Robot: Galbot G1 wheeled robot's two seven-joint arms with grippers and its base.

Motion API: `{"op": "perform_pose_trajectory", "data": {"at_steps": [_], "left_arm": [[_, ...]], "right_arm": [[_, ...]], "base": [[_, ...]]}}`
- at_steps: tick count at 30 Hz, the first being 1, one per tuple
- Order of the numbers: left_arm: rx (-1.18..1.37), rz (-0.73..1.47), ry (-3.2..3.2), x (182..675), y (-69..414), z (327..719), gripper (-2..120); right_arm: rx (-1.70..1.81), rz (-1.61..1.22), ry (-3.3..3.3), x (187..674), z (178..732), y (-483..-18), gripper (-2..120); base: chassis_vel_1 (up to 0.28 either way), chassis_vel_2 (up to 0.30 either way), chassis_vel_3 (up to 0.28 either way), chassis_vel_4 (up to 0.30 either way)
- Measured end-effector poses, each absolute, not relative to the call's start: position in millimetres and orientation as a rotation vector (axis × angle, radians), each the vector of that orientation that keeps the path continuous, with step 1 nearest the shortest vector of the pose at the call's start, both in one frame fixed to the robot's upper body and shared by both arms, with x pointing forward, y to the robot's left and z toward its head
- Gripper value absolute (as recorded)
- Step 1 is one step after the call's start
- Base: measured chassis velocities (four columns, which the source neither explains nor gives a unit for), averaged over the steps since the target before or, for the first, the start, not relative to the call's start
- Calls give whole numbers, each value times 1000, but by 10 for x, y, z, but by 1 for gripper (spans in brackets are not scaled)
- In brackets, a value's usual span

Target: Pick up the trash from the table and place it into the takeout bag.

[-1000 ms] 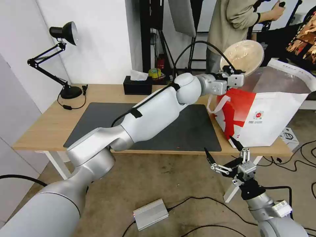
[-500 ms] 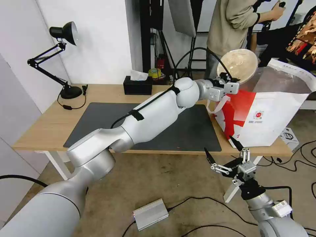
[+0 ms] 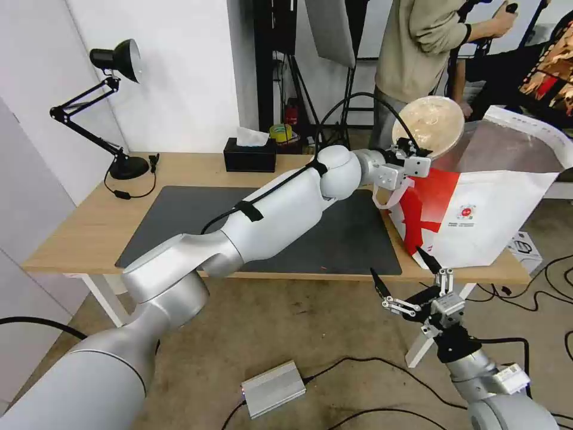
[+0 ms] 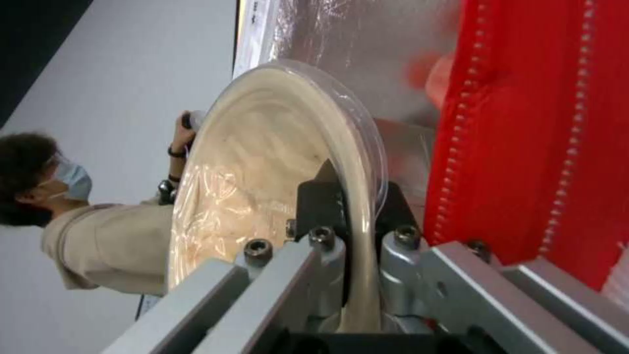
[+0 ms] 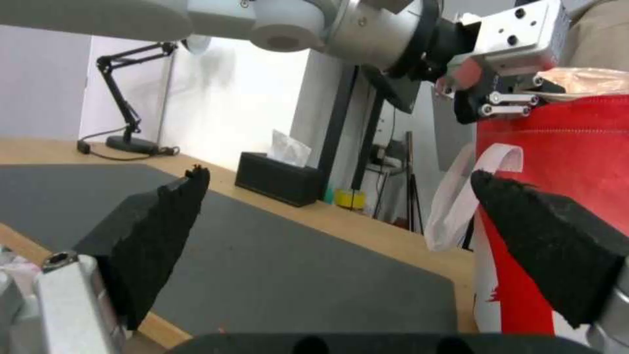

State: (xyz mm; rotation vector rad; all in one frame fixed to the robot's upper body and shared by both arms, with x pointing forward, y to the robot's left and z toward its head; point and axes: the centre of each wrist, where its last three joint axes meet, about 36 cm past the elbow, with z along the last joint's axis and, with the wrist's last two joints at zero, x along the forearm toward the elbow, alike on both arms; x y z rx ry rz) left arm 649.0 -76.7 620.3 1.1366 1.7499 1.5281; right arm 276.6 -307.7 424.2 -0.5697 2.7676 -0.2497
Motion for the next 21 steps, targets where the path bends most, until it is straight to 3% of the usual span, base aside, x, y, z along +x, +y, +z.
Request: {"op": "perform_pose_trajectory", "data": {"at_steps": [21], "left_arm": [[1092, 1614, 1652, 6493, -785, 6306, 1]], "right_arm": [[-570, -250, 2768, 2766, 4242, -3077, 100]], "base": [[0, 0, 0, 0]]}}
